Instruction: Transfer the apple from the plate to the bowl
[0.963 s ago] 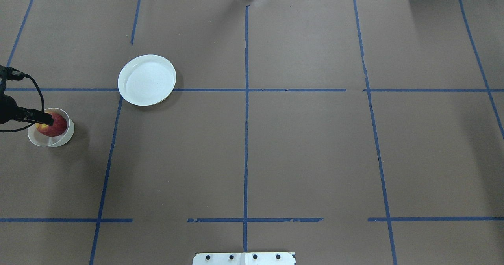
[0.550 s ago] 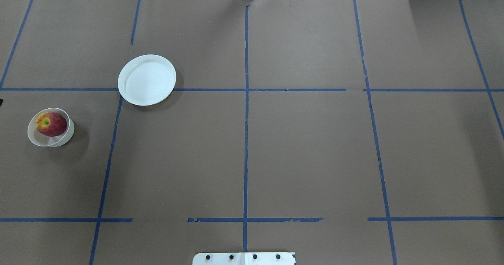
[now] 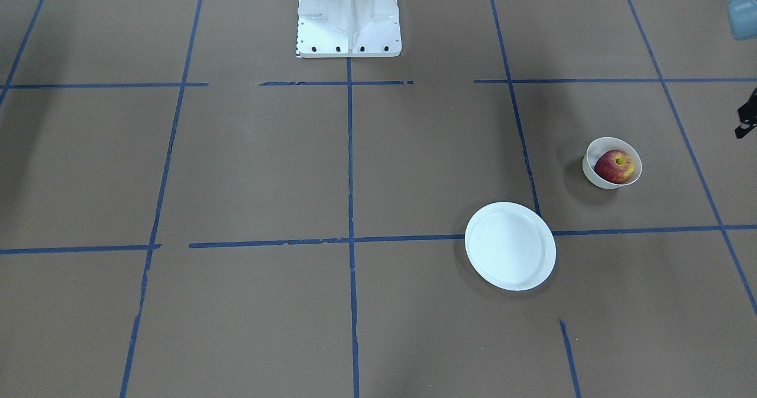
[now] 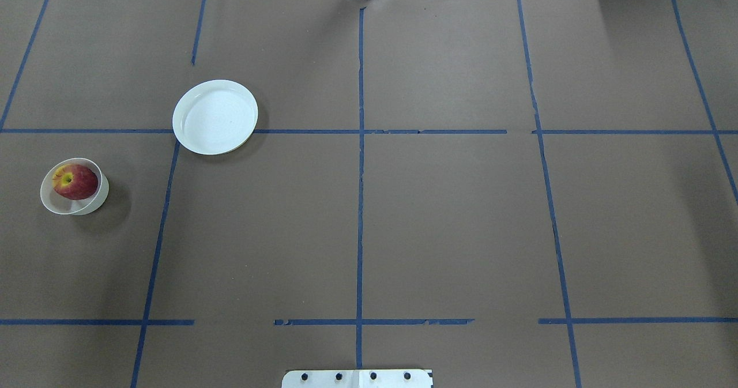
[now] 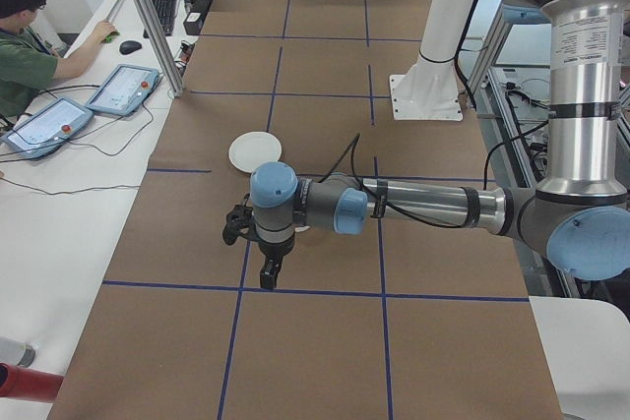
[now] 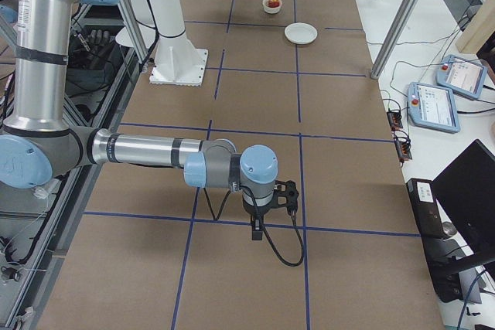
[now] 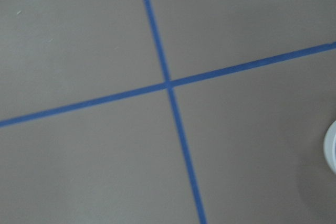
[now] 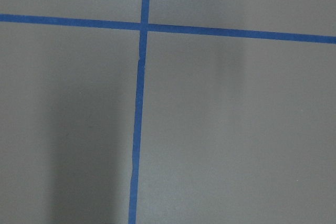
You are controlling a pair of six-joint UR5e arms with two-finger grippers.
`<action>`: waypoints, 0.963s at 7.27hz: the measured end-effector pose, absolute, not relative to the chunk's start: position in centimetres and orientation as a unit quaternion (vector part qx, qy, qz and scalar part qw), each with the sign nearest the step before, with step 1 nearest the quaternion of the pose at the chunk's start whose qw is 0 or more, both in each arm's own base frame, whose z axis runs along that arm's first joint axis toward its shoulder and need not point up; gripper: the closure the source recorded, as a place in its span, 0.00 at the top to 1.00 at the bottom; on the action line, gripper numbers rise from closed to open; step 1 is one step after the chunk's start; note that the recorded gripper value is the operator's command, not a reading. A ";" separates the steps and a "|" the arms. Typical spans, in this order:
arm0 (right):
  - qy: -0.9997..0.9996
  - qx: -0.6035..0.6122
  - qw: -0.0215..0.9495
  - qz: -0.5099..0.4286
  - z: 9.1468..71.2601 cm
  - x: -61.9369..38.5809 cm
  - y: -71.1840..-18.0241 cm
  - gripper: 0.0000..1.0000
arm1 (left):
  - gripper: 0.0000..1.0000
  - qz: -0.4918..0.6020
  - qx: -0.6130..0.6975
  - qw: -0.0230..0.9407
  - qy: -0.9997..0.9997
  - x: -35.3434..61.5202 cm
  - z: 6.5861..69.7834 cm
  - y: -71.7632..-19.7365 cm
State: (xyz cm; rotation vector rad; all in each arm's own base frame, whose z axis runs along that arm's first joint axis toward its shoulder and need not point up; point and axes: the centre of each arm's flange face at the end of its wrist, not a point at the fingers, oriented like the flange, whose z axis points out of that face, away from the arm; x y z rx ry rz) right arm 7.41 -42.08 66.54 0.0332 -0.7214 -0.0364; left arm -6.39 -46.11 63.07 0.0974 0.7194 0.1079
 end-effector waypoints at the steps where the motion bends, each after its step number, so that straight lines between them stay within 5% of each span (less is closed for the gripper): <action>1: -0.353 0.016 0.935 -0.018 66.5 7.4 -42.1 1.00 | 1.00 0.034 0.033 0.934 0.353 -7.9 63.4 -45.6; 7: -0.353 0.016 0.935 -0.018 66.5 7.4 -42.1 1.00 | 1.00 0.029 0.045 0.934 0.354 -9.2 62.3 -45.5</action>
